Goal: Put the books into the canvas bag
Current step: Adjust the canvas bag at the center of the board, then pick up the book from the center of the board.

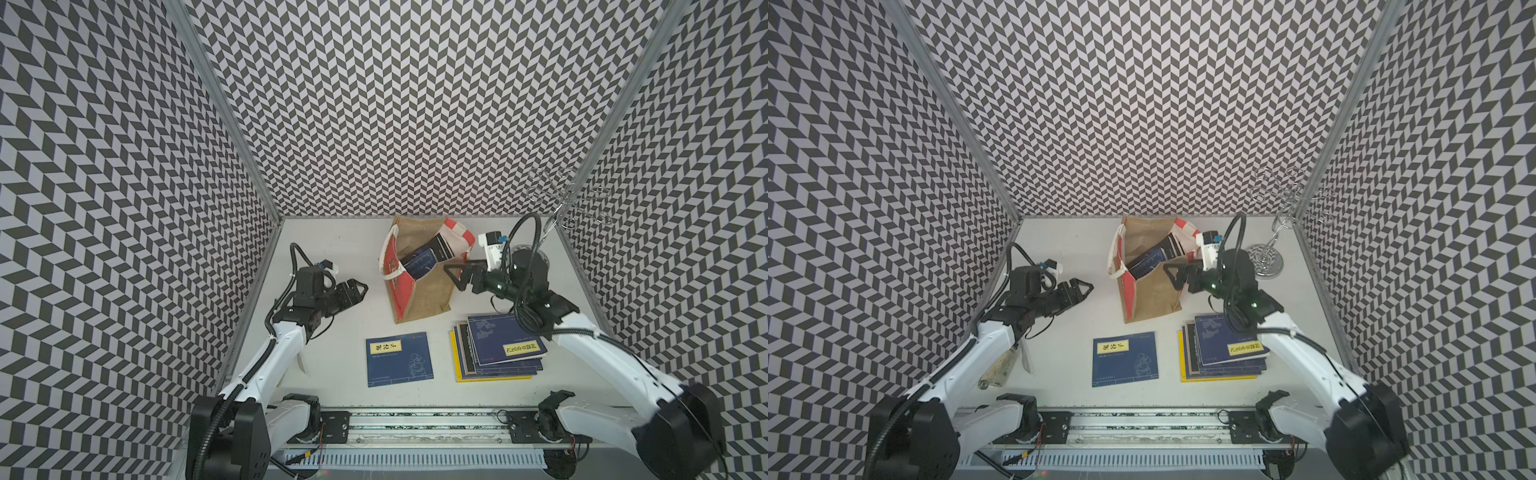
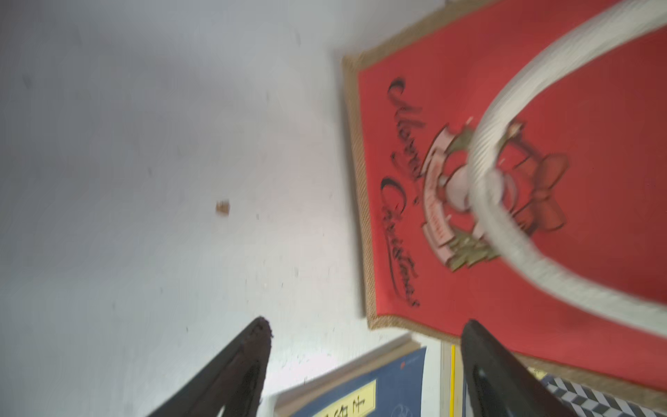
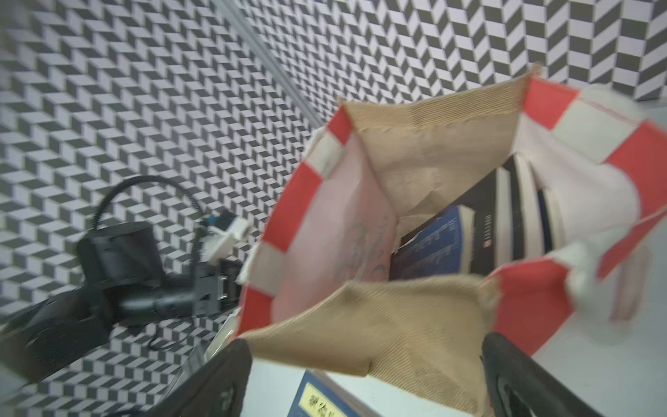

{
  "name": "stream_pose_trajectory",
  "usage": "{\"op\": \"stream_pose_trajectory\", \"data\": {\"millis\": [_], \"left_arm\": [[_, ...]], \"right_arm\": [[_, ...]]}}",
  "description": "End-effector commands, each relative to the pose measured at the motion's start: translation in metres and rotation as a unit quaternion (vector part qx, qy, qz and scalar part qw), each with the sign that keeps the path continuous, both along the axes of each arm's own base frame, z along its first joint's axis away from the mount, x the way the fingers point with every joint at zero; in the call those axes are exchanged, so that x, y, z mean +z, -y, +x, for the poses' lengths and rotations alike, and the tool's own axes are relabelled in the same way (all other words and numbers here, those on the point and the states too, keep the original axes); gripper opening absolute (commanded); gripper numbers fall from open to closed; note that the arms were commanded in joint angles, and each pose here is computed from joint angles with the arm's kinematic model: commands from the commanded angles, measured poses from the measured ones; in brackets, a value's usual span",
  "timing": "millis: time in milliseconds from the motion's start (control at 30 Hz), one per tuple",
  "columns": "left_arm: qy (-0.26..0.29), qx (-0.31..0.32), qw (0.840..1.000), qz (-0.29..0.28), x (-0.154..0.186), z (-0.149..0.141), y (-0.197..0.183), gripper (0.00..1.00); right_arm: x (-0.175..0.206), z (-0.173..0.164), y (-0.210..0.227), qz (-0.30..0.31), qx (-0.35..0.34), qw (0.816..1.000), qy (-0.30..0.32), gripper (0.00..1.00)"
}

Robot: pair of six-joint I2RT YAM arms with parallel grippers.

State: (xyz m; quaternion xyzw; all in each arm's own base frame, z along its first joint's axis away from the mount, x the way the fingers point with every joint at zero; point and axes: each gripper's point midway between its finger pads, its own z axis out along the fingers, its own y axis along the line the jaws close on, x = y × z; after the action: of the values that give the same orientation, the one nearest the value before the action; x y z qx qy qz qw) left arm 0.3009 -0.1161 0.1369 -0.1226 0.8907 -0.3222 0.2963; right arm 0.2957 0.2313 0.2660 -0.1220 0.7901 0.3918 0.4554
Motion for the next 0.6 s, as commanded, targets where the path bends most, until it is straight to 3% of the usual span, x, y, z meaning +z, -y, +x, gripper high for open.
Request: {"op": "stream_pose_trajectory", "data": {"millis": [0,300,567], "left_arm": [[-0.011,0.007,1.000,-0.004,-0.004,-0.023,0.006,0.82],[-0.074,-0.002,0.997,-0.001,-0.047,-0.088,0.029,0.82],[-0.132,0.006,0.991,0.014,-0.085,-0.121,0.033,0.81]], "right_arm": [[-0.052,-0.039,0.005,-0.064,-0.008,0.997,-0.049,0.99],[-0.147,-0.134,-0.038,-0.112,0.108,0.973,-0.170,1.00],[-0.192,-0.159,-0.059,-0.154,0.115,0.955,-0.225,0.99]]}}
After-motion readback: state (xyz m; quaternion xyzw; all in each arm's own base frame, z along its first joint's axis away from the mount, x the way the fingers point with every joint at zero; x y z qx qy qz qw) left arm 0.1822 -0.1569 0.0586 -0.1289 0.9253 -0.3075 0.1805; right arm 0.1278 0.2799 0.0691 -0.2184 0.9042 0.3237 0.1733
